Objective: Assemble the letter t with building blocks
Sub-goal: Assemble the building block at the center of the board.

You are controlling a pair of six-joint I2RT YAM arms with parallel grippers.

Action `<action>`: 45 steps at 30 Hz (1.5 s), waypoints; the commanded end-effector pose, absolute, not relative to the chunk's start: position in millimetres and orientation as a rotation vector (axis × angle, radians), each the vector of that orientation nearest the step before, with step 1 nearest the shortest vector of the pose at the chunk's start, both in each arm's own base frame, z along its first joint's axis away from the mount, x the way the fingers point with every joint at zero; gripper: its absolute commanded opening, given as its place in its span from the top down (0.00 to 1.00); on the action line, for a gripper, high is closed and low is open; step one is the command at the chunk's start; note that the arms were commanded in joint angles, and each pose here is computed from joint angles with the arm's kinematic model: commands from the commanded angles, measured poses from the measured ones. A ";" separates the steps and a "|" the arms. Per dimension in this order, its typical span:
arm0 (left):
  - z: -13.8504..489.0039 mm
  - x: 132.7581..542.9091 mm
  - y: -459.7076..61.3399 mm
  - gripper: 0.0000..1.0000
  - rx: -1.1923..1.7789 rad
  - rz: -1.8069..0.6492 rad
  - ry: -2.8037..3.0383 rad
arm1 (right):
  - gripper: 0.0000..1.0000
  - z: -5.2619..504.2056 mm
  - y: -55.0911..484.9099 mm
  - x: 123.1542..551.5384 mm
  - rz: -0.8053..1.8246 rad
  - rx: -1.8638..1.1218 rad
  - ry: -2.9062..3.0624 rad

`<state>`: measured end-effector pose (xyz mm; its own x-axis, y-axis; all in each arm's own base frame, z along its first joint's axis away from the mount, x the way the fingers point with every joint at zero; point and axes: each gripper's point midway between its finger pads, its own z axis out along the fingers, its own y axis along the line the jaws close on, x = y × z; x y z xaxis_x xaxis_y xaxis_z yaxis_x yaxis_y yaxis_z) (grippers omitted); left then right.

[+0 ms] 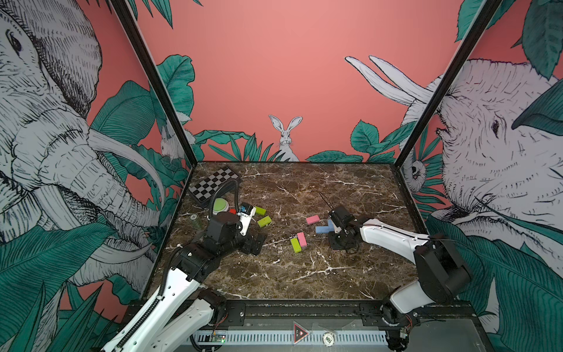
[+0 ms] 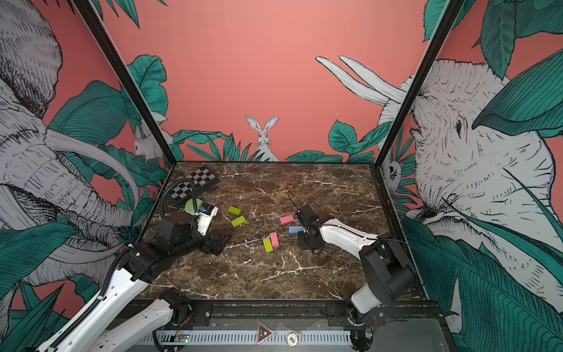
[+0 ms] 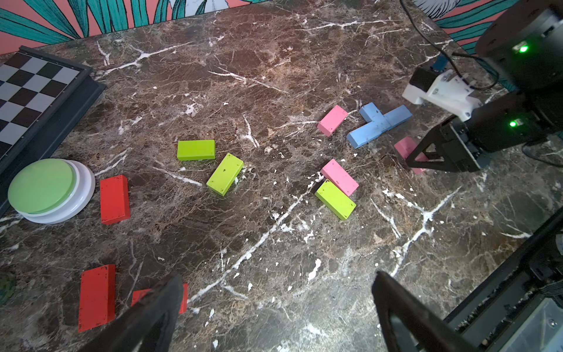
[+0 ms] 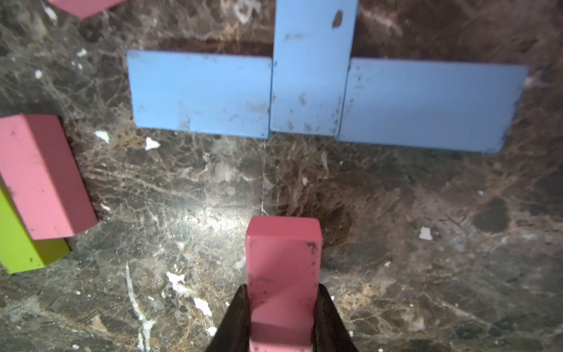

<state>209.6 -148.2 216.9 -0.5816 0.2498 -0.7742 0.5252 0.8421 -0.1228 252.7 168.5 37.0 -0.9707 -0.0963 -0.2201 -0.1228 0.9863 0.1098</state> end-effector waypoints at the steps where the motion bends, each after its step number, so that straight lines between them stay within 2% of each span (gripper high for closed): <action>1: 215.1 206.8 -146.6 0.01 0.572 -0.426 2.214 | 0.85 37.6 168.1 261.4 0.129 -0.168 2.901; 36: 213.6 206.8 -147.6 0.01 0.577 -0.429 2.220 | 0.76 14.7 163.0 270.3 -0.008 -0.166 2.965; 45: 213.3 206.7 -148.0 0.01 0.579 -0.431 2.221 | 0.70 15.0 159.7 271.6 -0.015 -0.147 2.963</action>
<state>209.7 -148.2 216.6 -0.5826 0.2505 -0.7732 0.5250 0.8422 -0.1228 274.4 169.5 20.2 -0.9749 -0.1025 -0.1975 -0.1099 0.9936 0.0269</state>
